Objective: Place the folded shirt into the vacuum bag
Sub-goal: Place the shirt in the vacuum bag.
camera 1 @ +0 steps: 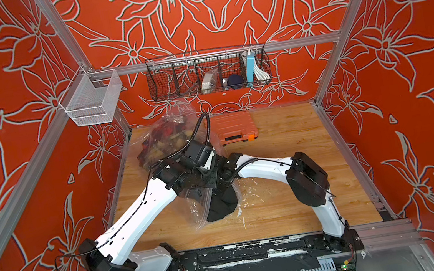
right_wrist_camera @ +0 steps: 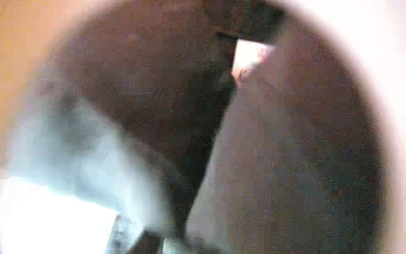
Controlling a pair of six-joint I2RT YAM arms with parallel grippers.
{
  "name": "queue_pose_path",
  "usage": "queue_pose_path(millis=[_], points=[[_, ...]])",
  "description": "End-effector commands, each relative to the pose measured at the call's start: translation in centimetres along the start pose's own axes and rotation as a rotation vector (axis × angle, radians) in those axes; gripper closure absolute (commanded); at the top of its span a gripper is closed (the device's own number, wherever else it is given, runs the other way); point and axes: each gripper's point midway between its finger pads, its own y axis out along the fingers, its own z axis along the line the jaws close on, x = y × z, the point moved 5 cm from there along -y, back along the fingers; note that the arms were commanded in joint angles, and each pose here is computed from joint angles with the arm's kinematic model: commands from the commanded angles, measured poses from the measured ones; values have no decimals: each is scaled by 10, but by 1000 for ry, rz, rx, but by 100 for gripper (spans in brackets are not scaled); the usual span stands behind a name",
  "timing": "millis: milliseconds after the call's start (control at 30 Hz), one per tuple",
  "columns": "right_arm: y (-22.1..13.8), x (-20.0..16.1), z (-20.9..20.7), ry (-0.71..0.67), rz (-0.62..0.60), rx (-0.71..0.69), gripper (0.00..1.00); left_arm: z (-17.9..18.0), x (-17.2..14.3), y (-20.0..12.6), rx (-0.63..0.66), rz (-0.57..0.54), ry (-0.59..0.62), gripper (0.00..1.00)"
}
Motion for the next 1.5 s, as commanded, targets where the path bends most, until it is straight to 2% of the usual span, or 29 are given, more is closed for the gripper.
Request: queue_pose_path(millis=[0,67,200,467,633,767,900,1033,1133,1300,1467], points=[[-15,6,20,-42,-57,104,27,-27,8,-9,-147,-51,48,100],[-36,2,24,-38,-78,154,21,-26,5,-9,-140,-51,48,100],[-72,-9,18,11,-129,193,19,-21,5,-11,-115,-68,46,100],[-102,-46,-5,95,-194,97,19,-17,0,-6,-107,-69,29,100],[-124,-48,-5,110,-298,88,20,-16,-3,2,-108,-60,16,100],[-142,-64,-26,214,-326,-61,28,-18,-4,7,-128,-57,0,100],[-139,-105,-49,370,-279,-118,39,-24,-4,13,-177,-50,-19,100],[-128,-148,-67,504,-240,-140,39,-29,-4,20,-189,-35,-12,100],[-114,-165,-76,577,-224,-120,38,-31,-3,23,-195,-31,-9,100],[-94,-151,-73,640,-271,13,43,-39,-3,27,-204,-16,6,100],[-74,-132,-81,704,-277,18,53,-43,-8,32,-202,1,18,100]])
